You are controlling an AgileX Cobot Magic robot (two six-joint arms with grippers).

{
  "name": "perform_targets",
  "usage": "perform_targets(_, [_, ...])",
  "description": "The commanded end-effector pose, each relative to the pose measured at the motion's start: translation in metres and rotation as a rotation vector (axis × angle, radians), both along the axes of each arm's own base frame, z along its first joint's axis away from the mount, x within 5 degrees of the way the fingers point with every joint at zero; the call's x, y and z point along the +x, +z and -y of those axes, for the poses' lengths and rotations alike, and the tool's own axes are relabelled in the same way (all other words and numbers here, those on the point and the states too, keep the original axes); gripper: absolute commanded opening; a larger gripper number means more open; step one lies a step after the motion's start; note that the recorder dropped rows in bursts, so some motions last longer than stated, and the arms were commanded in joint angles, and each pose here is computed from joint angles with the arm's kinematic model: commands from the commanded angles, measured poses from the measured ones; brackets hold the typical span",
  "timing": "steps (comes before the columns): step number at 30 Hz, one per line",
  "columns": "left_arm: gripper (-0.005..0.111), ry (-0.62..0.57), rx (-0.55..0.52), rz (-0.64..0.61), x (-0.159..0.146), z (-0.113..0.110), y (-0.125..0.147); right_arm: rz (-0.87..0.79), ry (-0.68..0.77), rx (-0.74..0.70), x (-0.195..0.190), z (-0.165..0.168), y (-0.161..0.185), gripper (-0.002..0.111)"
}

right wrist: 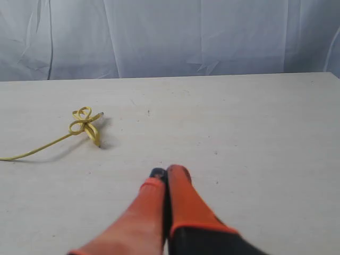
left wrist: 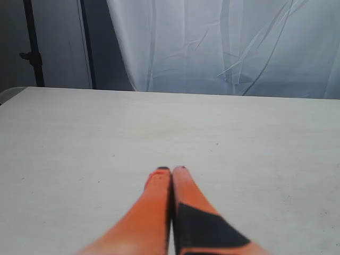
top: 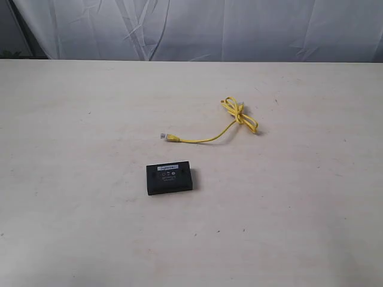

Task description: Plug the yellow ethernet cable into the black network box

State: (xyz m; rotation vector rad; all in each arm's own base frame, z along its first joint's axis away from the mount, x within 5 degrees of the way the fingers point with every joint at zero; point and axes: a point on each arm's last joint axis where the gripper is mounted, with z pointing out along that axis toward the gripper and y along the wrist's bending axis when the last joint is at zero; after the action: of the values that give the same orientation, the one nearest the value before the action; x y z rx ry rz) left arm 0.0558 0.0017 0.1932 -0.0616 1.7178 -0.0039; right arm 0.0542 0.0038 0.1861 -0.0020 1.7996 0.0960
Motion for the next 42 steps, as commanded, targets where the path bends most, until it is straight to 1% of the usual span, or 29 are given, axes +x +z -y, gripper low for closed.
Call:
perform_targets(1, [0.0, 0.003, 0.003, 0.006, 0.0, 0.0, -0.001, 0.011, -0.006, -0.001, 0.0, 0.0, 0.0, 0.0])
perform_targets(5, [0.0, 0.003, 0.003, 0.008, 0.0, 0.0, -0.001, 0.011, -0.006, -0.001, 0.0, 0.0, 0.0, 0.0])
perform_targets(7, [0.0, 0.0, -0.04, 0.022, 0.0, 0.001, 0.0, 0.011, -0.006, -0.001, 0.0, 0.0, 0.0, 0.0])
perform_targets(8, [0.0, -0.002, -0.081, 0.03, 0.0, 0.001, 0.001, 0.011, -0.006, -0.001, 0.0, 0.0, 0.0, 0.0])
perform_targets(9, [0.0, -0.006, -0.165, 0.048, 0.0, 0.003, 0.003, 0.011, -0.006, -0.001, 0.0, 0.0, 0.0, 0.0])
perform_targets(12, [0.0, -0.011, -0.373, 0.098, 0.001, 0.005, 0.007, 0.011, -0.006, -0.001, 0.0, 0.0, 0.0, 0.0])
perform_targets(15, [0.0, -0.001, -0.549, 0.164, 0.001, 0.004, 0.013, 0.016, -0.007, -0.013, 0.0, 0.001, 0.0, 0.0])
perform_targets(18, [0.0, 0.04, -0.706, 0.278, 0.0, -0.002, 0.022, 0.064, -0.007, -0.002, 0.001, 0.0, 0.004, 0.0])
perform_targets(19, [0.0, 0.055, -0.746, 0.311, 0.0, -0.004, 0.024, 0.089, -0.007, 0.001, 0.001, 0.0, 0.007, 0.0])
perform_targets(20, [0.0, 0.071, -0.757, 0.346, -0.001, -0.007, 0.026, 0.113, -0.008, 0.003, 0.002, 0.0, 0.009, 0.0])
perform_targets(22, [0.0, 0.084, -0.755, 0.378, -0.002, -0.009, 0.029, 0.164, -0.009, 0.019, 0.002, 0.0, 0.013, 0.0])
perform_targets(24, [0.0, 0.074, -0.748, 0.407, -0.003, -0.009, 0.038, 0.21, -0.01, 0.061, 0.002, 0.0, 0.018, 0.0])
perform_targets(26, [0.0, 0.051, -0.686, 0.436, -0.006, -0.008, 0.051, 0.249, -0.013, 0.087, 0.002, 0.0, 0.022, 0.0])
perform_targets(28, [0.0, 0.019, -0.579, 0.432, -0.009, -0.004, 0.063, 0.262, -0.013, 0.089, 0.002, 0.0, 0.023, 0.0])
perform_targets(30, [0.0, -0.005, -0.513, 0.355, -0.005, 0.0, 0.069, 0.276, -0.014, 0.09, 0.002, 0.0, 0.024, 0.0])
perform_targets(32, [0.0, -0.013, -0.47, 0.277, 0.001, 0.002, 0.075, 0.291, -0.016, 0.108, 0.002, 0.0, 0.026, 0.0])
perform_targets(36, [0.0, -0.025, -0.337, 0.072, 0.024, 0.005, 0.085, 0.291, -0.024, 0.225, 0.002, 0.0, 0.026, 0.0])
perform_targets(37, [0.0, -0.033, -0.3, 0.019, 0.03, 0.006, 0.088, 0.296, -0.028, 0.277, 0.002, 0.001, 0.027, 0.0])
perform_targets(40, [0.0, -0.082, -0.2, -0.136, 0.048, 0.009, 0.097, 0.285, -0.038, 0.421, 0.002, 0.001, 0.027, 0.0])
perform_targets(42, [0.0, -0.131, -0.142, -0.224, 0.059, 0.012, 0.101, 0.282, -0.039, 0.45, 0.002, 0.0, 0.027, 0.0])
